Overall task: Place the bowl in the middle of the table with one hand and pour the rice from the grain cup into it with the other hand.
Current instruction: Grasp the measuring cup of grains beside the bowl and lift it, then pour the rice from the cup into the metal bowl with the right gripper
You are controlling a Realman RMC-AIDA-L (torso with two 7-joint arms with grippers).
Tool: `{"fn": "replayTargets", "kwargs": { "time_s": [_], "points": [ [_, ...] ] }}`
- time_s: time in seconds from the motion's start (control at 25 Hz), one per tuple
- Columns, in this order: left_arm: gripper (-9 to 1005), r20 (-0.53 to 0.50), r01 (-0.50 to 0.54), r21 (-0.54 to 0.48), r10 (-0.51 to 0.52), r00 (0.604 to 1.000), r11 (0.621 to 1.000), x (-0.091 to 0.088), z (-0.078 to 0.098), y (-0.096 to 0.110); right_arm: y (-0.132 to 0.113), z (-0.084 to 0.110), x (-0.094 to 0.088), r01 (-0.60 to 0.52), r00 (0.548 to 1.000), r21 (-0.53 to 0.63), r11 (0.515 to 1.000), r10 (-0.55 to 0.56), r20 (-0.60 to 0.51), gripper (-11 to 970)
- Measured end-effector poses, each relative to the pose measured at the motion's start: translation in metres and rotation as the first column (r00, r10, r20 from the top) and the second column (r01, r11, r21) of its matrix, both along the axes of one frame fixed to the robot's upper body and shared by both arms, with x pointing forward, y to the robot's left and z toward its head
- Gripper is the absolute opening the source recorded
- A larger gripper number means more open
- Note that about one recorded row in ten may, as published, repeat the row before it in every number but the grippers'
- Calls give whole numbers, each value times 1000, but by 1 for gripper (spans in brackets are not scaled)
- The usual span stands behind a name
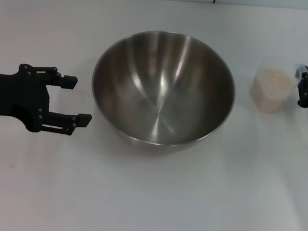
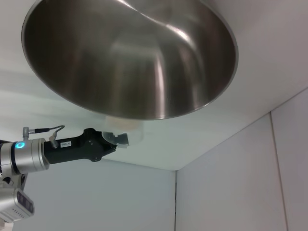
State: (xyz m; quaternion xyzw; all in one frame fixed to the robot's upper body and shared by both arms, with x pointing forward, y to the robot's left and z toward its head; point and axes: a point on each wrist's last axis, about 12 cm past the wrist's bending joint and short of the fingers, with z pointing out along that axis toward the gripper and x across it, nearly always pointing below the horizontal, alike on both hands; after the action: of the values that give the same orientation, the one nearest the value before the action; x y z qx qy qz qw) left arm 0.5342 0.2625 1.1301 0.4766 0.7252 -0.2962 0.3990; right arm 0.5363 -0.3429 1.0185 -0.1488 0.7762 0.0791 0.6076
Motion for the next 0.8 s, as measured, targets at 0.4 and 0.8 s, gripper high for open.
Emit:
{"fn": "replayTargets", "kwargs": {
  "time_s": [0.4, 0.8],
  "points": [
    [844, 2, 8, 2, -8, 1000, 1000, 1, 1, -2, 1, 38, -24, -61, 914, 76, 995, 26, 405, 11],
    [844, 4, 35, 10, -35, 999, 999, 3, 2, -9, 91, 54, 6, -114, 686, -356, 927, 333, 647, 12]
  ]
}}
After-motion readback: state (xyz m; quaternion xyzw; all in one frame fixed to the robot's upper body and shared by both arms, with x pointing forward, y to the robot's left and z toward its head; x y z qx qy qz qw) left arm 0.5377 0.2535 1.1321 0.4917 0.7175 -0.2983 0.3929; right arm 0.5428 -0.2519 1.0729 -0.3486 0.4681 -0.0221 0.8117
